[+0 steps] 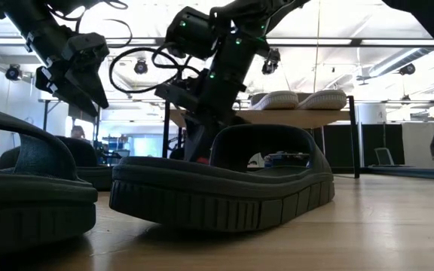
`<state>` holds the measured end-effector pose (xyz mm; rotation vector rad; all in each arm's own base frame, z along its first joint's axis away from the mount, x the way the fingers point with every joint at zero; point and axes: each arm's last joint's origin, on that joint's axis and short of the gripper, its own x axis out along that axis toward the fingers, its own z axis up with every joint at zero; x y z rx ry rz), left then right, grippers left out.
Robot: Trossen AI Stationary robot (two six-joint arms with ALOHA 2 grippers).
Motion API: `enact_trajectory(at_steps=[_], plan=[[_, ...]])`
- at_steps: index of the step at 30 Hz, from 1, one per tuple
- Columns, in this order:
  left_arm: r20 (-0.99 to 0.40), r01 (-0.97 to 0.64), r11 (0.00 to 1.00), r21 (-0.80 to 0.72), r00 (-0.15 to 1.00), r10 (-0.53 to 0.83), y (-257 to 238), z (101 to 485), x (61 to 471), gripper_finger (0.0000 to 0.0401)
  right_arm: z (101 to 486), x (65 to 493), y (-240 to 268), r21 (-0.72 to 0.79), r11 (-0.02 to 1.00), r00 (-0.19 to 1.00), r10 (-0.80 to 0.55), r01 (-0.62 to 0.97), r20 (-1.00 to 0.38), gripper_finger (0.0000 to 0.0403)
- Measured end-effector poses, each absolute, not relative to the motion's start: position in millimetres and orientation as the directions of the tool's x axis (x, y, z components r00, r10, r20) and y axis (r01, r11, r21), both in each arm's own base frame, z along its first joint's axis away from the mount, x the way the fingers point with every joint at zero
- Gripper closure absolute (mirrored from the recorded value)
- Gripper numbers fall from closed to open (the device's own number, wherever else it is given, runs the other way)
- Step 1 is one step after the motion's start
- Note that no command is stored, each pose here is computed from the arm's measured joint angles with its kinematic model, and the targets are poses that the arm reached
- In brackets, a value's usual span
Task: Pick and place slides into the shelf
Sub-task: Put the black slide under the shelf
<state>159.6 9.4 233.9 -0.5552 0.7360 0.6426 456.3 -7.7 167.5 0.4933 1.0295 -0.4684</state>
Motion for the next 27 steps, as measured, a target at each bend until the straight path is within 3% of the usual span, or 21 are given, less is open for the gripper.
enact_trajectory(at_steps=[8,12,16,21,27], plan=[[-0.753,-0.7,0.676,-0.231,0.569,0.332,9.4,233.2,159.4,0.0184,176.8,459.0,1.5,0.265,0.813,0.458,-0.002,0.519,-0.889,0.039],[-0.753,-0.695,0.683,-0.224,0.568,0.332,9.4,233.0,159.4,0.0184,191.8,465.9,17.1,0.366,0.845,0.501,0.139,0.391,-0.854,0.039],[-0.782,-0.68,0.707,-0.196,0.543,0.306,8.7,230.5,156.5,0.0184,206.5,475.5,25.4,0.48,0.812,0.579,0.227,0.331,-0.783,0.0385],[-0.9,-0.655,0.738,-0.163,0.406,0.162,3.1,221.8,140.2,0.0184,219.3,487.0,22.0,0.557,0.763,0.682,0.216,0.329,-0.699,0.0341],[-0.928,-0.635,0.764,-0.111,0.342,0.15,-1.9,222.1,125.1,0.0184,228.5,490.8,17.8,0.617,0.68,0.711,0.198,0.396,-0.674,0.0251]])
